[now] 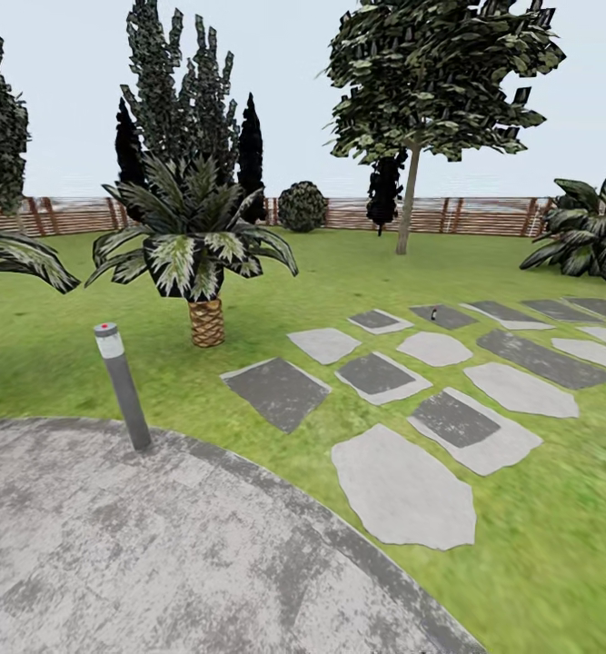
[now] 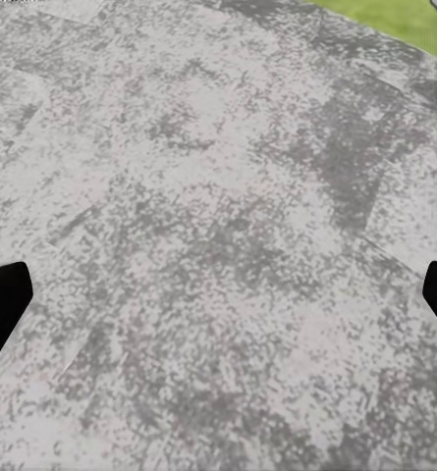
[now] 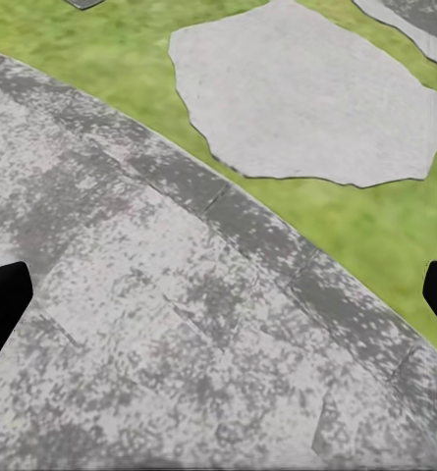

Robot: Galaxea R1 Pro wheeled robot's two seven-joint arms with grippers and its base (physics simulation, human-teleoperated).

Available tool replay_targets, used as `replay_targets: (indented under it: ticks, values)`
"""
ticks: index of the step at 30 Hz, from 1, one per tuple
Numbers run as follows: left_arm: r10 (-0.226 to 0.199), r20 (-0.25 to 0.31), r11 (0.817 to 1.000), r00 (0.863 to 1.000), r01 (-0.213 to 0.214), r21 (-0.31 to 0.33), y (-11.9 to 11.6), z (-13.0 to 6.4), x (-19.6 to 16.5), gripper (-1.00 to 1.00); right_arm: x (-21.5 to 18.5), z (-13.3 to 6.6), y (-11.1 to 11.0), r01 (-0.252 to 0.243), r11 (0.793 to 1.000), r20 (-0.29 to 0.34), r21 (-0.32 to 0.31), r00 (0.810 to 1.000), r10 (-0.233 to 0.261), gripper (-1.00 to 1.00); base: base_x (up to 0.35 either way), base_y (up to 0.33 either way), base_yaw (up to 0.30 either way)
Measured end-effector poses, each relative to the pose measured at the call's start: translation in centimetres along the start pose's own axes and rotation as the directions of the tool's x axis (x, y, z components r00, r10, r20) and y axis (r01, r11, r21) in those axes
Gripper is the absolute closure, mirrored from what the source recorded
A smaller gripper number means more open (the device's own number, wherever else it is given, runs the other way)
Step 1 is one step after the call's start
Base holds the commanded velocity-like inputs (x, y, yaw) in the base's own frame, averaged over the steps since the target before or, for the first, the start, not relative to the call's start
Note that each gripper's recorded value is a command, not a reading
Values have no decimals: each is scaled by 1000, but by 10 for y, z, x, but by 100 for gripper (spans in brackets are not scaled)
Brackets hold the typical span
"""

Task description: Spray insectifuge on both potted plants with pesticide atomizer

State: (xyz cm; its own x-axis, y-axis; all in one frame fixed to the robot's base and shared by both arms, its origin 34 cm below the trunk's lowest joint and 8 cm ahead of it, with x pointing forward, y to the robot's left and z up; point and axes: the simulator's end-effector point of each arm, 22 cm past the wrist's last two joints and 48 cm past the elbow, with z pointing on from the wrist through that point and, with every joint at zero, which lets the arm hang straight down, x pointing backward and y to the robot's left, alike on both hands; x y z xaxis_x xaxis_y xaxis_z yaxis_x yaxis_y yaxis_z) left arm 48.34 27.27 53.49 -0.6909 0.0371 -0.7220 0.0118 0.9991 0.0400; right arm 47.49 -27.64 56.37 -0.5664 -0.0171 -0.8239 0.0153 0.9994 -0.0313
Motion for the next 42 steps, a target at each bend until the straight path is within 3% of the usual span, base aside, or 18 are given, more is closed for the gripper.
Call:
replay_targets:
  ticks: [9,33,42]
  values:
    - [0,-9,1000,1000,0,2,-1,0,4,-100,4,-1,0,-1,1000,-10,1,1000,1,-100,134,0,-186]
    - [1,-14,1000,1000,-1,3,-2,0,6,-100,4,0,4,-3,1000,-8,-5,1000,3,-100,337,0,-15]
    - [2,-15,1000,1000,-2,2,-1,0,6,-100,4,0,3,-5,1000,-9,-3,1000,5,-100,339,0,-237]
